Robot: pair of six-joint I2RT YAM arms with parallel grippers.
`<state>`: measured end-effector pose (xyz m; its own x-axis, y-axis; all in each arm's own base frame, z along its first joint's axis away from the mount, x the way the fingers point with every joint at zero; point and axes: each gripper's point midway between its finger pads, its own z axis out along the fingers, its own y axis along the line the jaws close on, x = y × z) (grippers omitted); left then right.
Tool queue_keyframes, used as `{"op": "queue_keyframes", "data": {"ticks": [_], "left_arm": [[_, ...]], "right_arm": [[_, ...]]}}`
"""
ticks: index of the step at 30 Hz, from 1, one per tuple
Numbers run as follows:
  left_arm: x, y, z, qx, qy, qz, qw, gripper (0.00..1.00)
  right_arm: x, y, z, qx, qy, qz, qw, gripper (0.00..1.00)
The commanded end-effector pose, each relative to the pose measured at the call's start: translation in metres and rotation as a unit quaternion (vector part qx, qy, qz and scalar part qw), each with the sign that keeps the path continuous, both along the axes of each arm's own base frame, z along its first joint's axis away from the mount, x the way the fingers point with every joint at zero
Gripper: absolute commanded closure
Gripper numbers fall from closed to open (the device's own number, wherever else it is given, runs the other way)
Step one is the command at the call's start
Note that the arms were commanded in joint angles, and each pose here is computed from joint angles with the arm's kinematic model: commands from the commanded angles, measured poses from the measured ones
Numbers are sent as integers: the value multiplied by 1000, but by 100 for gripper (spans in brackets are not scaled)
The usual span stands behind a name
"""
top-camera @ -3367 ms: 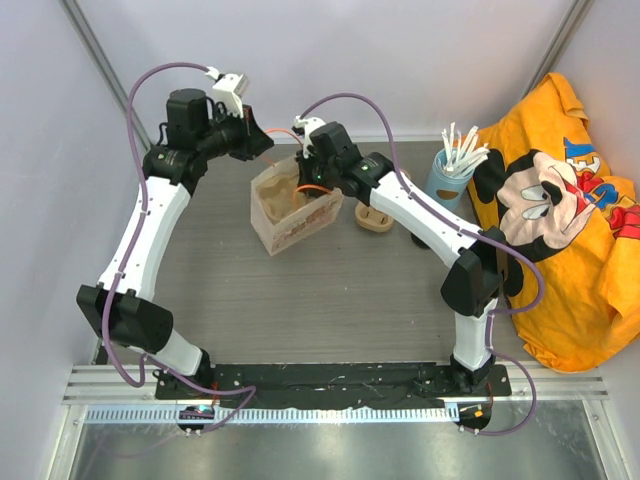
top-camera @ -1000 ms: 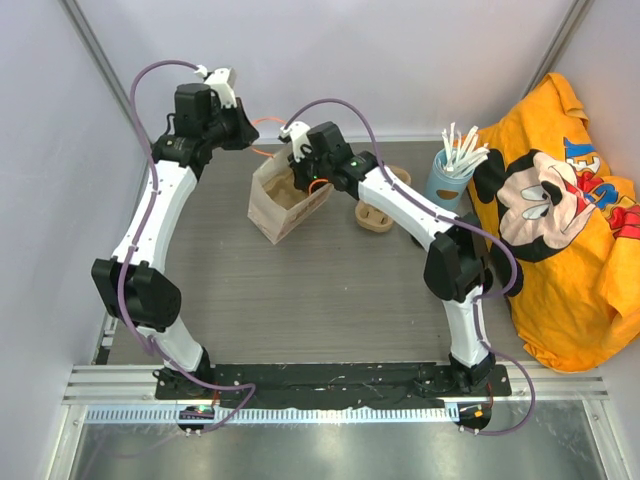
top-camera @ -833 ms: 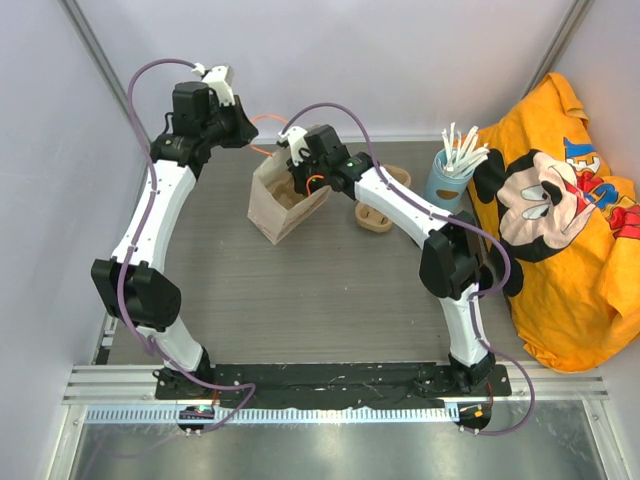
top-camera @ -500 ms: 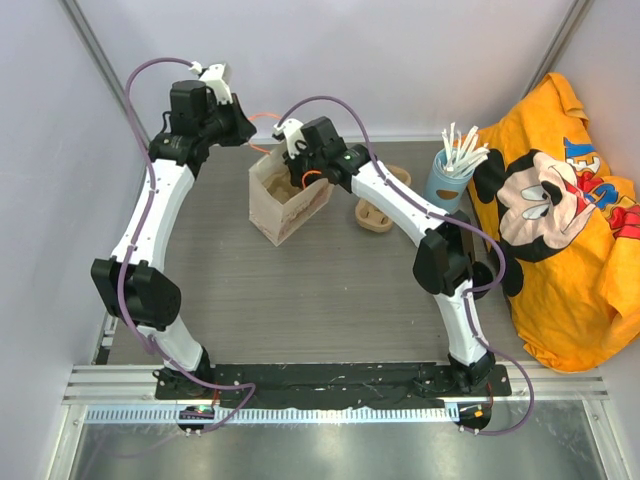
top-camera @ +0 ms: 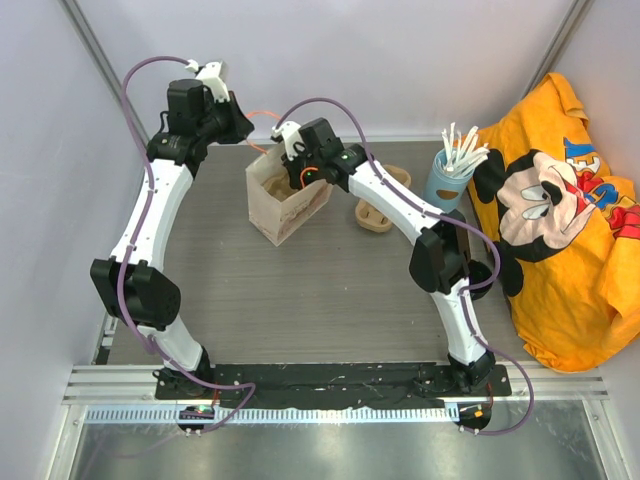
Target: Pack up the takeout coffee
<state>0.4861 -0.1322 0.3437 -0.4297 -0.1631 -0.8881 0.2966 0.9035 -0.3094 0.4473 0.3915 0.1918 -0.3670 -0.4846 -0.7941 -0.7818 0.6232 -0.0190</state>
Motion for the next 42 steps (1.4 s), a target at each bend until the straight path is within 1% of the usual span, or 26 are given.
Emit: {"op": "queue_keyframes", "data": {"ticks": [1,19,22,25,26,29,33,36,42], "left_arm": [[7,3,24,-10,-40,4,999,94],[8,6,22,-13,-39,4,999,94],[9,7,22,-13,-40,7,999,94],[9,9,23,-14,-40,10,999,94],[10,9,22,-14,-39,10,999,94],[10,10,19,-14,-36,12,999,94],[10,12,17,-14,-33,15,999,94],[10,14,14,-14,-29,17,999,94],[9,15,16,-15,-30,18,999,94]], "right_arm": [[5,7,21,17,-22,8,1000,99],[9,10,9,13,-15,6,1000,99],[10,10,11,13,-18,7,1000,98],[10,10,13,14,-20,6,1000,93],[9,10,14,15,-20,8,1000,87],[10,10,18,18,-24,8,1000,80],[10,10,20,18,-25,8,999,78],[9,10,21,19,-26,9,999,75],[8,10,42,32,-42,13,999,62]]}}
